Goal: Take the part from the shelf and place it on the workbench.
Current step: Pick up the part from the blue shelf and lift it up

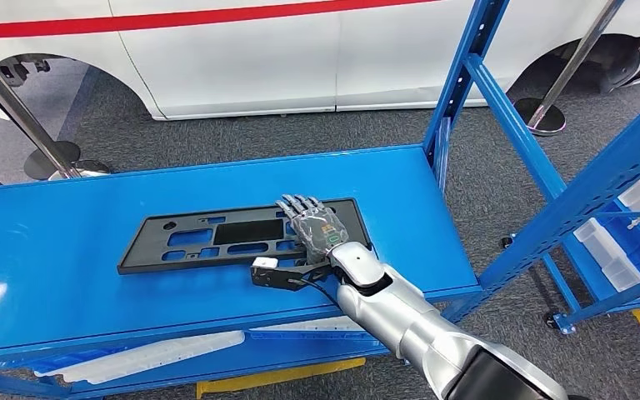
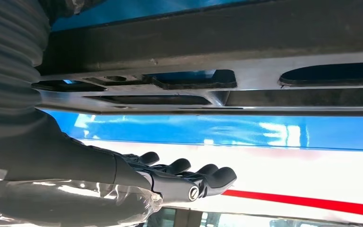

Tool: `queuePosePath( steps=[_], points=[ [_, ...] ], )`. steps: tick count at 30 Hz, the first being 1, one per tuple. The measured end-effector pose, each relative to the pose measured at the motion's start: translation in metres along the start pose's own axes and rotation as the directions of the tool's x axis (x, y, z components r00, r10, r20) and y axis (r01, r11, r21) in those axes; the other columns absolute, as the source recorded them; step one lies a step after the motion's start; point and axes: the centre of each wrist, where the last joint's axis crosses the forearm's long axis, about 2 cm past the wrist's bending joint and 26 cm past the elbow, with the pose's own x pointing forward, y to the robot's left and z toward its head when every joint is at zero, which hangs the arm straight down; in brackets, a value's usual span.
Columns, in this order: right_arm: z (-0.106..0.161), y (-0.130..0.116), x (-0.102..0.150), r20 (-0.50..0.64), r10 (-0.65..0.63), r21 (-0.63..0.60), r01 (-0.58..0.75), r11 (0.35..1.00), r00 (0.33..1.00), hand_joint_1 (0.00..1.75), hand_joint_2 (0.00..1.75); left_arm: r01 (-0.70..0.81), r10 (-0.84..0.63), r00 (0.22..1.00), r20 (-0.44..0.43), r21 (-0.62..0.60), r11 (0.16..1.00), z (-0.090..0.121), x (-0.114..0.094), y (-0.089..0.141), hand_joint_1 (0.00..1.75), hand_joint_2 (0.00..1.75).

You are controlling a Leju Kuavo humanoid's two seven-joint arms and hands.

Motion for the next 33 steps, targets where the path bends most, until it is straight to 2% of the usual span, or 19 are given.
queuePosePath(
  steps=[19, 23, 33],
  points=[
    [0.0003, 0.0007, -0.0009, -0.003, 0.001, 0.002, -0.001, 1.0, 1.0, 0.0, 1.75, -0.001, 0.001, 1.0, 0.0, 0.0, 1.0, 0.0, 0.0, 0.0001, 0.0, 0.0],
    [0.0005, 0.0013, -0.0011, -0.005, -0.002, 0.004, 0.002, 1.0, 1.0, 1.75, 1.75, -0.001, 0.001, 1.0, 0.0, 0.0, 1.0, 0.0, 0.0, 0.0001, 0.0, 0.0],
    [0.0064, 0.0085, -0.004, -0.018, -0.061, 0.004, 0.061, 0.998, 0.998, 1.75, 1.75, -0.003, 0.003, 1.0, -0.004, 0.0, 1.0, 0.0, -0.0001, 0.0001, 0.0, 0.0]
  ],
)
